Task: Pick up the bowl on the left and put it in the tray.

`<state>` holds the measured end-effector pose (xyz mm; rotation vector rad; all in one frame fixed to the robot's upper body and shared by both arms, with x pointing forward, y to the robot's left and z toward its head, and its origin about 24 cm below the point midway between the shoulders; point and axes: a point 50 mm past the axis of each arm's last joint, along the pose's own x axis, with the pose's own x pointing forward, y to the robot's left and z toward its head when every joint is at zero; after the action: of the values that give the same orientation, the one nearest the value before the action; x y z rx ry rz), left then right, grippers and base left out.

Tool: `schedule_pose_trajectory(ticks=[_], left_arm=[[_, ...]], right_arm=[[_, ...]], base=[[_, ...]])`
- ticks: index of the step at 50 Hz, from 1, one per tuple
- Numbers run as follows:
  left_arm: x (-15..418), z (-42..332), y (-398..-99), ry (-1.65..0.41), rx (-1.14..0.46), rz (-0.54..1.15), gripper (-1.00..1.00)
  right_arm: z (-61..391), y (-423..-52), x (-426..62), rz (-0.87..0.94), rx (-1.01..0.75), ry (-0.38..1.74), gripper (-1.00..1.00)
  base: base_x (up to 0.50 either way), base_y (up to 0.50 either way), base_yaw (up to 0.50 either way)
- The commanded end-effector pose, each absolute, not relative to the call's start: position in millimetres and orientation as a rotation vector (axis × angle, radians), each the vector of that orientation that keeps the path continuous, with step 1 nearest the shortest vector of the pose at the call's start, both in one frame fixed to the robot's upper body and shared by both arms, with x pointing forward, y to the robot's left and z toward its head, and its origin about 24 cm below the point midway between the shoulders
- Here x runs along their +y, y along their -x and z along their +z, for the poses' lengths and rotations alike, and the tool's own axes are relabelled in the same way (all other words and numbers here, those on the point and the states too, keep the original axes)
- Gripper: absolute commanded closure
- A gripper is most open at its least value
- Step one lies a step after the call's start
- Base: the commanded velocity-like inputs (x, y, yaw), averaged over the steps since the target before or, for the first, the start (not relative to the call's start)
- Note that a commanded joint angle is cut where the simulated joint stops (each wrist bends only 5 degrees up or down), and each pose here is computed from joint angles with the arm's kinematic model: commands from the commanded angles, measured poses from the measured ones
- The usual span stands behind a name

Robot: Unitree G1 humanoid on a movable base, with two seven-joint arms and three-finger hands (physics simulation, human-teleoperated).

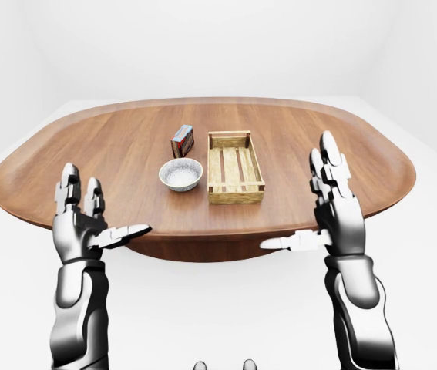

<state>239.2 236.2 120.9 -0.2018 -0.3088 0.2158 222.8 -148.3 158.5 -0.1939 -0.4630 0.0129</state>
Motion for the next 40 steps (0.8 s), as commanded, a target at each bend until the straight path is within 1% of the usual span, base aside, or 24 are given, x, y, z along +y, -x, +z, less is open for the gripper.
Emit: schedule_pose_trajectory(ticks=[1, 3, 8, 10, 15, 40], left_arm=[[248.0, 125.5, -236.8, 0.222, -0.332, 0.245, -1.00], [247.6, 127.2, -235.8, 0.223, -0.340, 0.246, -1.00], [248.1, 127.9, -235.2, 0.223, -0.343, 0.247, -1.00], [249.2, 129.0, -234.8, 0.226, -0.349, 0.250, -1.00], [249.1, 127.9, -235.3, 0.221, -0.343, 0.247, -1.00], [250.8, 138.4, -227.4, 0.218, -0.394, 0.254, -1.00]], right_arm=[[199.8, -198.7, -139.6, 0.035, -0.673, 0.260, -1.00], [201.6, -196.5, -136.7, 0.050, -0.684, 0.289, -1.00], [207.3, -192.4, -136.8, 0.046, -0.714, 0.283, -1.00], [209.4, -191.0, -134.7, 0.050, -0.725, 0.328, -1.00], [209.2, -191.4, -134.1, 0.060, -0.722, 0.325, -1.00], [205.4, -197.4, -134.6, 0.062, -0.700, 0.295, -1.00]], base=[[0.00, 0.00, 0.00], [0.00, 0.00, 0.00], [0.00, 0.00, 0.00], [0.00, 0.00, 0.00], [0.00, 0.04, 0.00], [0.00, 0.49, 0.00]])
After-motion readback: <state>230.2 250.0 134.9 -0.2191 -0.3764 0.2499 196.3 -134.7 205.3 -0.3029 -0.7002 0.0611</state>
